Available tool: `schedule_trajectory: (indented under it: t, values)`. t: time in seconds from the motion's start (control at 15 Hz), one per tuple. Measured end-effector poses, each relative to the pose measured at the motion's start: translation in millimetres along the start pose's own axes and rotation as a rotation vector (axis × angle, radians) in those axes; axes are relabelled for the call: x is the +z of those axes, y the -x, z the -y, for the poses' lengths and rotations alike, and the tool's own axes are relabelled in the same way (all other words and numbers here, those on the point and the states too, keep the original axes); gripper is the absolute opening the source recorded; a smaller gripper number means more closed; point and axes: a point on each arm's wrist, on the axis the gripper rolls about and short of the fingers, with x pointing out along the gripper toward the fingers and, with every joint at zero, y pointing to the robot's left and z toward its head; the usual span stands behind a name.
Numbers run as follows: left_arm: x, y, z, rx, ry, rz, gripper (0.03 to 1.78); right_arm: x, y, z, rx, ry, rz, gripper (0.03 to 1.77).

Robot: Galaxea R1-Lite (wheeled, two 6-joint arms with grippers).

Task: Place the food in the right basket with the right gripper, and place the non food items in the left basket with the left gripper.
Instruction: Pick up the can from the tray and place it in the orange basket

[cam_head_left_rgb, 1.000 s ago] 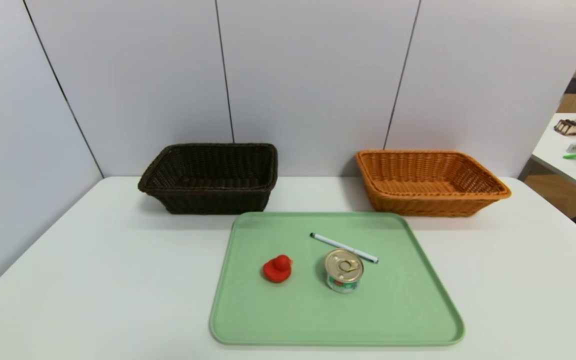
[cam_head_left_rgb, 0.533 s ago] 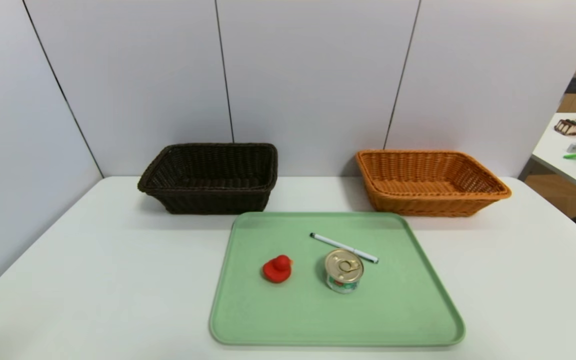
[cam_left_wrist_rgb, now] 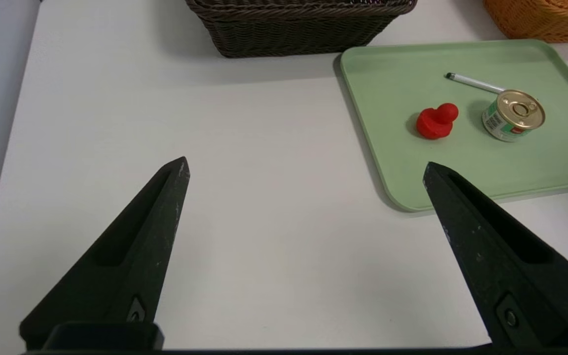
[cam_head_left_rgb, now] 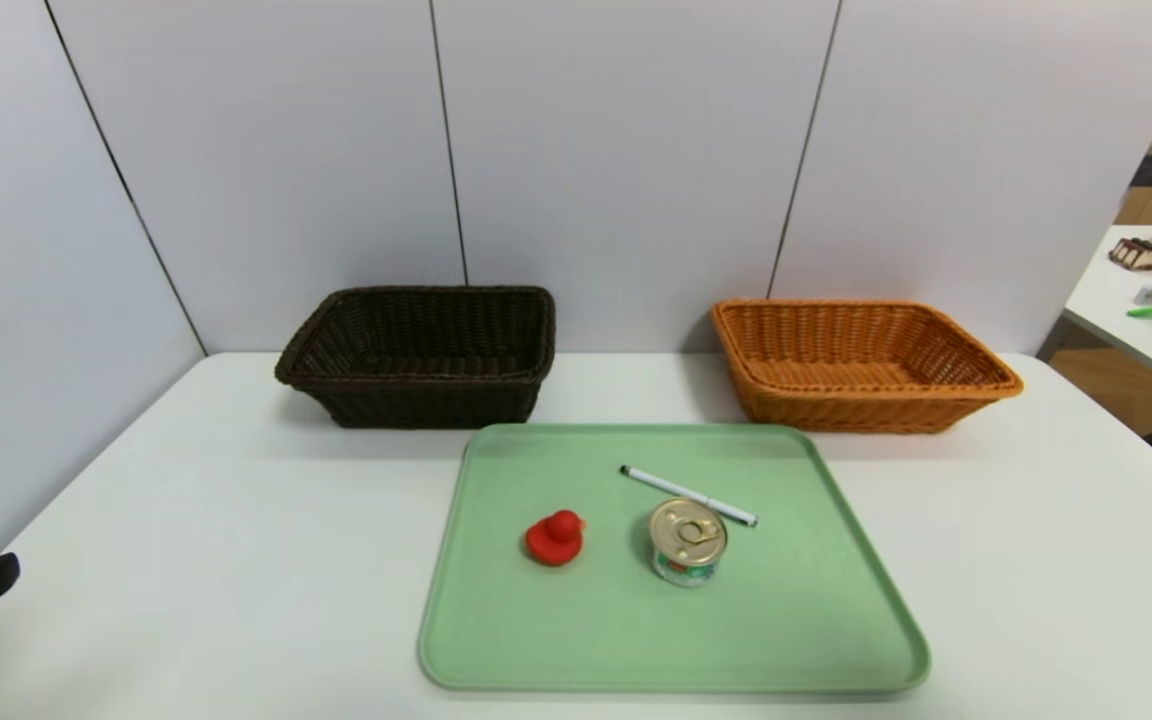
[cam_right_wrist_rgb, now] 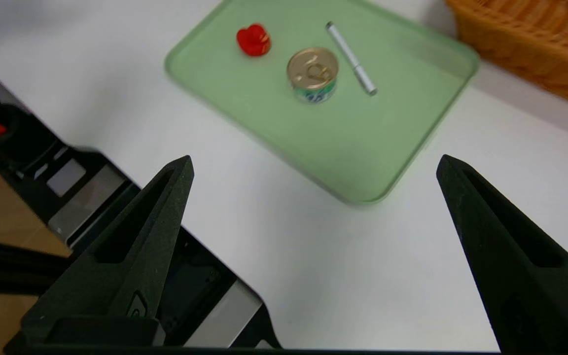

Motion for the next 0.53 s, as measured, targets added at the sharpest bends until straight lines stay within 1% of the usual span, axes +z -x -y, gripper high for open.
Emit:
schedule_trajectory:
  t: [0.13,0.27,0.4,0.53]
  values:
    - [-1.6,-10.0,-1.4,-0.025,0.004,-0.051,1.69,-7.1,-22.5,2.2,0.066,0.006,-0.103,1.70]
    - [-1.6,-21.4,-2.4,-0.048,0.005,-0.100,1.69,-7.8,-47.1,3.4,0.107,0.016,-0.171,1.70]
    - [0.1,-33.5,-2.5,-0.072,0.002,-0.144,1.69,-1.5,-73.8,3.6,0.130,0.043,-0.181,1.71]
    - [3.5,-48.1,-3.1,-0.064,-0.001,-0.175,1.69,5.0,-99.6,5.0,0.128,0.052,-0.191,1.71]
